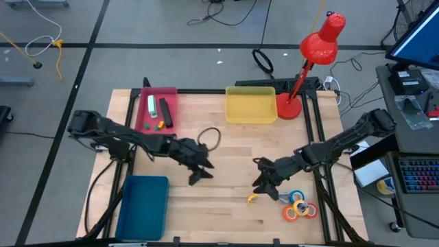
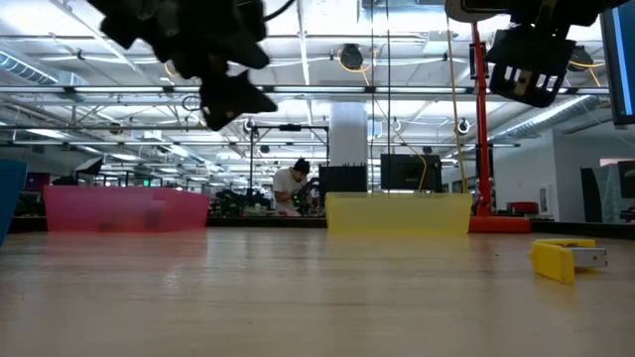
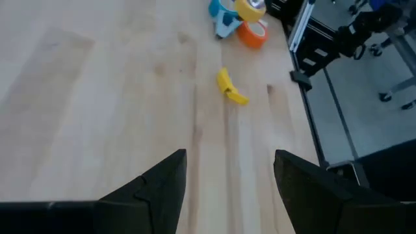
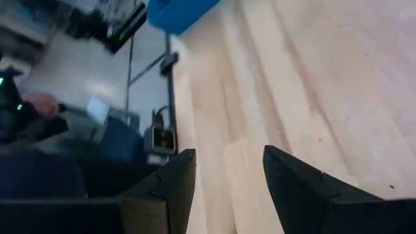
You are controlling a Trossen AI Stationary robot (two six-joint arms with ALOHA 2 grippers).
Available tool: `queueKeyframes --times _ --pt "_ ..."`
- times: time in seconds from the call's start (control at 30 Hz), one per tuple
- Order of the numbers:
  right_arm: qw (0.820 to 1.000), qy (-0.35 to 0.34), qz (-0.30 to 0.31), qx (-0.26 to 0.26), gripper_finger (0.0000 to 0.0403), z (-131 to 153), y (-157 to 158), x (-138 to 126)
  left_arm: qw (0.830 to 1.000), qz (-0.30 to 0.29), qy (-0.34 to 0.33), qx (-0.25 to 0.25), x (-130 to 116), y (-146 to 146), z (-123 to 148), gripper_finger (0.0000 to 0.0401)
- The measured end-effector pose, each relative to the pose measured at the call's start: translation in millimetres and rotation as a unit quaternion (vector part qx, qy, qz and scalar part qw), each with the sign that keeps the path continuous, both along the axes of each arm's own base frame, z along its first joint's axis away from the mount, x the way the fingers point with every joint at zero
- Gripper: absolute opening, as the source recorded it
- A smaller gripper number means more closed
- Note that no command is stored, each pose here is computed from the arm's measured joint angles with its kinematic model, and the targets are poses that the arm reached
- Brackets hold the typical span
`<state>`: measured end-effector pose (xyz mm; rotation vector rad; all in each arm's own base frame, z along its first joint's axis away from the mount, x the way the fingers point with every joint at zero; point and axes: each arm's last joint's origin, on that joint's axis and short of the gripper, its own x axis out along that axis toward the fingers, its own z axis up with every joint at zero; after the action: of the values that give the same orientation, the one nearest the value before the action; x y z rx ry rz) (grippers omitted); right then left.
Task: Pick and place Stapler, Stapler remover, tape
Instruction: Put the yellow stapler into the red bin
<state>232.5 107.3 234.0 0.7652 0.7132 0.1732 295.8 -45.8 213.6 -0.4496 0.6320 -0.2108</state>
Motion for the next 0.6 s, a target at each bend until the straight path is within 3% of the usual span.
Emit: queueKeyframes --times 0.2,0.3,0.6 --pt "0.998 0.032 -0.047 0.033 0.0171 -1 15 5 1.000 0.002 -0.028 0.003 -45 10 3 0.0230" --pt "0.996 0.048 -0.060 0.053 0.0171 -1 24 21 0.999 0.001 -0.033 0.003 -62 12 1 0.0230" --pt "0.981 0.149 -0.055 0.111 0.0171 -28 54 70 0.998 -0.004 -0.056 0.011 -85 14 1 0.0230"
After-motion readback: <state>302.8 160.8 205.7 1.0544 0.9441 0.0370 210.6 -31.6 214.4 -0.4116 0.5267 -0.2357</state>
